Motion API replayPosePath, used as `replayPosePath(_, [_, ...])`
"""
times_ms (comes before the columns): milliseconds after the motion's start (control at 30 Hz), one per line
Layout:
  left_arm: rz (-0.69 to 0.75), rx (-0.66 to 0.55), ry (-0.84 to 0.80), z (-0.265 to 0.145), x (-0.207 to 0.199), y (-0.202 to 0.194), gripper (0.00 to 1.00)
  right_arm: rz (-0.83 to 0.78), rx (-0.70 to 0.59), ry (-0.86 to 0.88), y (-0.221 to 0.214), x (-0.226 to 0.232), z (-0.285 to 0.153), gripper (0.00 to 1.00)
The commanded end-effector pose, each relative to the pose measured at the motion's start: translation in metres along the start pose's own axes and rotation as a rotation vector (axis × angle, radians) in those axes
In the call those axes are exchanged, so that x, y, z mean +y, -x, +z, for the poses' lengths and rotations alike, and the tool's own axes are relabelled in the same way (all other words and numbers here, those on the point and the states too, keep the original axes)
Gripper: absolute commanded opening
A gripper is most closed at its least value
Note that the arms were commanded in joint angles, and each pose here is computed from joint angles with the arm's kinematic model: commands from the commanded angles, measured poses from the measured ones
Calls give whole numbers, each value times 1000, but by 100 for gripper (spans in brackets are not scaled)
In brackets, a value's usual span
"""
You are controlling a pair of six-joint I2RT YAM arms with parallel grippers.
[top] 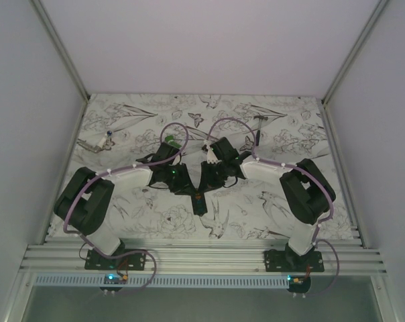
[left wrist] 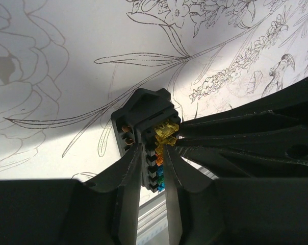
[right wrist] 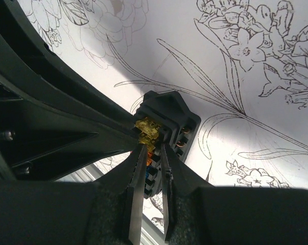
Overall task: Snap on the fuse box
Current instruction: Adjust the fuse in the fuse box base.
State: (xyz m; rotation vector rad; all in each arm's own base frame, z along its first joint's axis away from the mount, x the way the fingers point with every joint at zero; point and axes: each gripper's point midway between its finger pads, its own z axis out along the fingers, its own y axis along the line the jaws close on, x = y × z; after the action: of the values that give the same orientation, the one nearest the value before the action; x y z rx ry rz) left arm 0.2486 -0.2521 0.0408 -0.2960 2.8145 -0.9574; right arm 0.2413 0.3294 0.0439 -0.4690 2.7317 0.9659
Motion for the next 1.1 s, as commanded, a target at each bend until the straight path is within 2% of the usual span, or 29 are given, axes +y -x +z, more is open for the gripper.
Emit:
replayPosePath(0, [7,39,35,6,6,-8,25,-6,24,20,-2,7,7,21])
replayPosePath(400, [12,91,94,20,18,-25,16,2,116,-53,-32,-16,27,7])
replayPosePath(633, [1,151,178,30,43,-48,14,-32,219,-190,-61,-39,39,6])
replayPosePath(1067, [-28,250,291,43,74,-75,4,-92,348,-436,-101,-75,58,4])
